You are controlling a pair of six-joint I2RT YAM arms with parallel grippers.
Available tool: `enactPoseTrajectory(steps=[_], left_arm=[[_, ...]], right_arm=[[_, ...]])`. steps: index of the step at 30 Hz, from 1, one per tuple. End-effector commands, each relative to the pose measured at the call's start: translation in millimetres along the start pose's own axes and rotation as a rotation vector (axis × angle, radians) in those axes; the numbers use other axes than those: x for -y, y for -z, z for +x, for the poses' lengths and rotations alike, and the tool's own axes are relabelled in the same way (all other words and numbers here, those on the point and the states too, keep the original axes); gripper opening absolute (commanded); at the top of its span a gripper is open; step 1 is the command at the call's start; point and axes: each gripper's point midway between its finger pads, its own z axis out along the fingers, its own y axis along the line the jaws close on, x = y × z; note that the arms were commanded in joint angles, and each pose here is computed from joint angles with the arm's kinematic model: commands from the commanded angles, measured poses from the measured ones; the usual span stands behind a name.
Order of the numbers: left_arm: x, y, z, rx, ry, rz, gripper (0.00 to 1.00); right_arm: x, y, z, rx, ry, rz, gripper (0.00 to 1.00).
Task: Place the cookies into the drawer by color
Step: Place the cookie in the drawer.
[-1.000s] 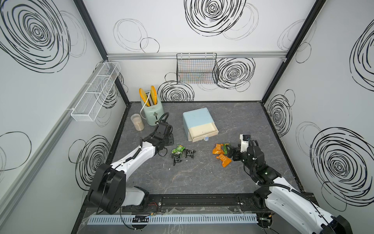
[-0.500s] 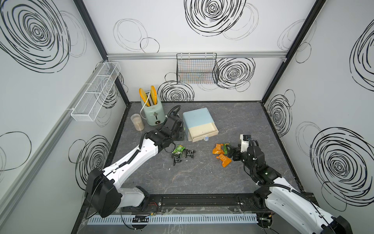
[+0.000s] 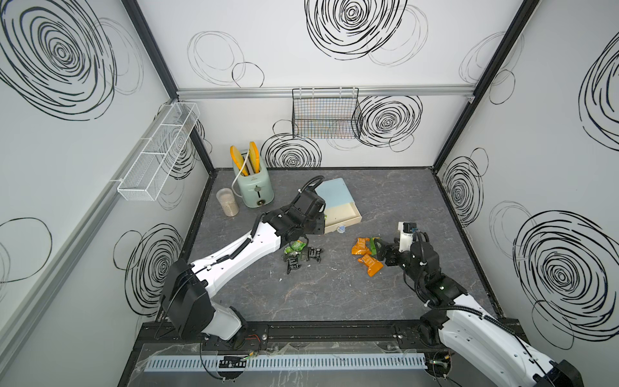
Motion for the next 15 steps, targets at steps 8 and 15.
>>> enactPoseTrajectory(steps=[8, 15], left_arm=[[26.0, -7.7, -26.0, 0.057, 0.085, 0.031, 0.41], [32.5, -21.8, -29.4, 0.046, 0.090, 0.030, 0.41]], right_arm=[[1.8, 5.0, -0.8, 0.010, -0.021, -0.001, 0.87], [3.5, 5.8, 0.5, 0.007, -0.017, 0.006, 0.87]])
